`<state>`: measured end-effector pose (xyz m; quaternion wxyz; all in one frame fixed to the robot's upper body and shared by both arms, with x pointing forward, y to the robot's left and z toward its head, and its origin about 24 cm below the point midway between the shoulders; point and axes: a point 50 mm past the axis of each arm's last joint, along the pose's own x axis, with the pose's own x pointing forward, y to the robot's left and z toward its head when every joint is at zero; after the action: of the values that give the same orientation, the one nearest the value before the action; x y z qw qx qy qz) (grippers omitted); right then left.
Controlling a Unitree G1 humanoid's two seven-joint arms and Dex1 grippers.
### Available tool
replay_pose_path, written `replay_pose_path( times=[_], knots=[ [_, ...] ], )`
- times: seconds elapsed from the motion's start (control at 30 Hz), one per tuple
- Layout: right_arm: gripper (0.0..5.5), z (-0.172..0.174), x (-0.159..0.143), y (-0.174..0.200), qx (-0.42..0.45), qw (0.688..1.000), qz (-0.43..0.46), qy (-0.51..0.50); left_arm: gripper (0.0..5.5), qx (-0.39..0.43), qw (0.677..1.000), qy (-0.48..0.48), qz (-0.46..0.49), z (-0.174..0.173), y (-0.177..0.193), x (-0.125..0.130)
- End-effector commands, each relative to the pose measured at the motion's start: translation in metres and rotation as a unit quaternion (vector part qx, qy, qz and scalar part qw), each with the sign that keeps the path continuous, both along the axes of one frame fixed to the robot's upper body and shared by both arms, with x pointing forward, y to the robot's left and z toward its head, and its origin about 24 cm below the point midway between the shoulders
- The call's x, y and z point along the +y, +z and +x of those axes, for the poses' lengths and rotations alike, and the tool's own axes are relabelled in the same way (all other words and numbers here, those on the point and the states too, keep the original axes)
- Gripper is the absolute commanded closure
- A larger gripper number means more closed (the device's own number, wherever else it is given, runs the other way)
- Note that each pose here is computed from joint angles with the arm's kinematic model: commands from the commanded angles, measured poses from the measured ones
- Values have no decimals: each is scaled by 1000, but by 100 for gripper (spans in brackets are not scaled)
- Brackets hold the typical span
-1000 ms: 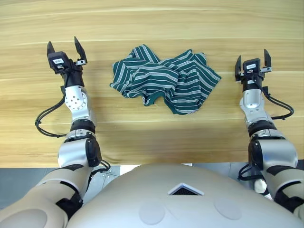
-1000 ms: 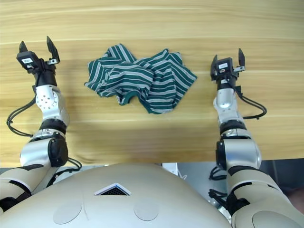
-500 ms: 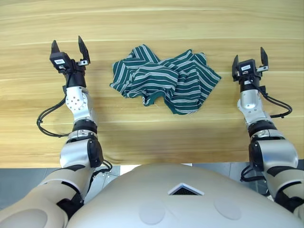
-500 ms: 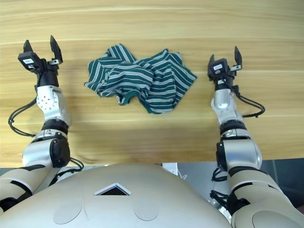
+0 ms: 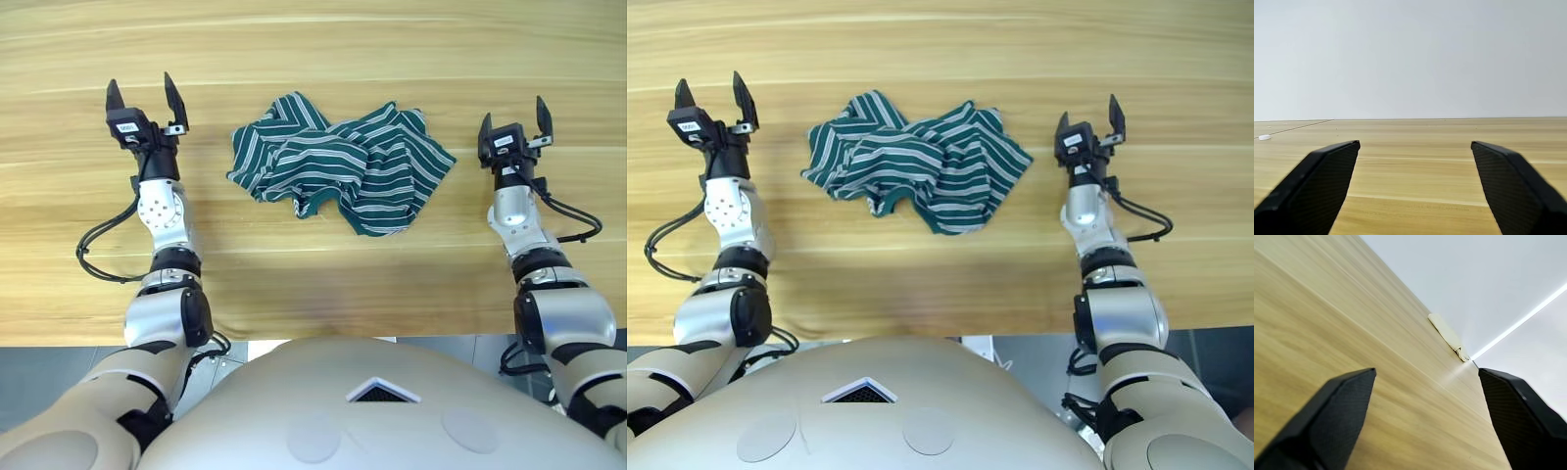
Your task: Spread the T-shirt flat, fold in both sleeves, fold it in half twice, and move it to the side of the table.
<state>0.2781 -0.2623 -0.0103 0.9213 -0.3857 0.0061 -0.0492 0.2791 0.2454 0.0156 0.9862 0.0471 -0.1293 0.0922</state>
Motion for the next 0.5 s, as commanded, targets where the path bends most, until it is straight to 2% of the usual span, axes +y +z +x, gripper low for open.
replay_pose_path(
  times=[0.03, 0.23, 0.3, 0.43, 0.5],
  knots=[
    [161, -11, 2, -15, 37, 999, -11, 7, 125, -3, 1000, -7, 7, 0, 1, -3],
    [161, -11, 3, -15, 38, 999, -13, 11, 125, -5, 1000, -21, 18, 0, 1, -7],
    [161, -12, 5, -14, 31, 999, -20, 22, 125, -20, 998, -55, 38, -4, 5, -9],
    [161, -20, 14, -4, -9, 996, -30, 79, 125, -85, 972, -183, 119, -34, 26, -23],
    [161, -35, 21, 6, -15, 987, -61, 148, 125, -84, 941, -276, 178, -60, 35, -36]
  ],
)
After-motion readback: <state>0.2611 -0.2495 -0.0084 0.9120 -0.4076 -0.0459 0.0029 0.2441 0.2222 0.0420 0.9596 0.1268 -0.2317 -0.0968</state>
